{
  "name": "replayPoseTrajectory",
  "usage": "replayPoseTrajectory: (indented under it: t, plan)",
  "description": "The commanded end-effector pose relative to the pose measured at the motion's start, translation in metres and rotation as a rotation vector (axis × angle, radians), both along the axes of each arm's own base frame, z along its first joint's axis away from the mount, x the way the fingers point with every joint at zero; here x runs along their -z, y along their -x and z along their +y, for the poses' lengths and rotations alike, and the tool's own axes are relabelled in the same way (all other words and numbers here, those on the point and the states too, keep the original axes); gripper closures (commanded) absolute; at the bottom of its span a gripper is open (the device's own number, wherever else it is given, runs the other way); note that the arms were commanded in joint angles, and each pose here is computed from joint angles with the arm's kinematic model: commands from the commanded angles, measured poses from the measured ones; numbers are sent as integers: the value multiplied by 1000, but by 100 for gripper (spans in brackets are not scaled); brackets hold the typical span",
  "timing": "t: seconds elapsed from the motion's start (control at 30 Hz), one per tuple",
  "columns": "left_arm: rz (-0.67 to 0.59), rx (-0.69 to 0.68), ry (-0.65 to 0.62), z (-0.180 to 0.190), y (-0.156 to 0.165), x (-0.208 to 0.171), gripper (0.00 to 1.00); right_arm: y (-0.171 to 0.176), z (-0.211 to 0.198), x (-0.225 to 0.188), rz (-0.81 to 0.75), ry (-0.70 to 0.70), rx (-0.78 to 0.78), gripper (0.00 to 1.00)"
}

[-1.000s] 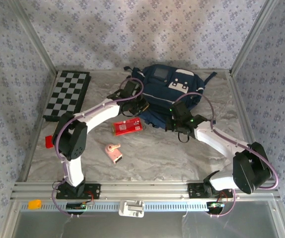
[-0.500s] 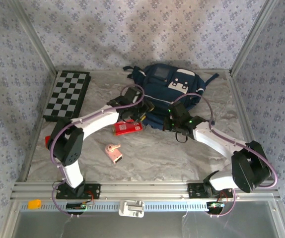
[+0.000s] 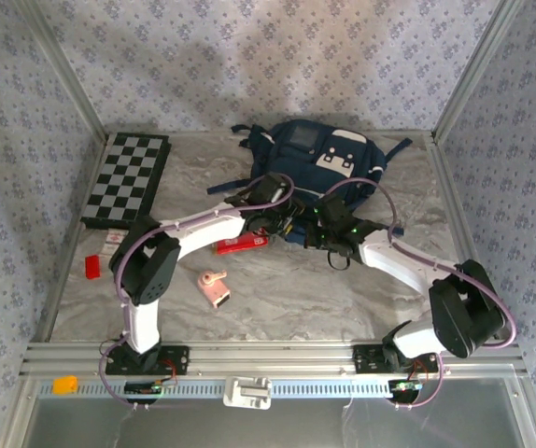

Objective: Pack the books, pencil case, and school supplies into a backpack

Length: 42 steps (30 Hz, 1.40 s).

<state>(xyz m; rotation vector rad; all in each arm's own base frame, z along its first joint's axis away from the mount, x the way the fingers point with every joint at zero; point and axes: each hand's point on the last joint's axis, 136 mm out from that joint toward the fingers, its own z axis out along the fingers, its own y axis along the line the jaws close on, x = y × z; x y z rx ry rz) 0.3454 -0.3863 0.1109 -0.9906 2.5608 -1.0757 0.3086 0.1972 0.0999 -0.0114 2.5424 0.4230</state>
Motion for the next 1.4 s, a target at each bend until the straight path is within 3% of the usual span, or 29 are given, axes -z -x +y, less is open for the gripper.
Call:
replayPoseTrajectory:
  t: [0.0, 0.2, 0.3, 0.67, 0.97, 1.37]
  plan:
    - [66, -93, 28, -8, -3, 14, 55, 1, 2, 4, 11, 16, 5, 100]
    - [24, -93, 17, -7, -9, 7, 90, 2, -8, 4, 7, 78, 32, 100]
    - [-35, -74, -4, -2, -9, -11, 100, 2, -16, 3, 3, 101, 55, 100]
    - [-184, -18, -42, 26, 3, -61, 100, 20, -59, -7, 2, 210, 144, 100]
    - [-239, 51, -74, 46, 9, -79, 100, 35, -101, -4, 33, 220, 212, 100]
    - [-250, 65, -104, 80, 3, -81, 100, 15, -138, 0, 55, 186, 308, 100]
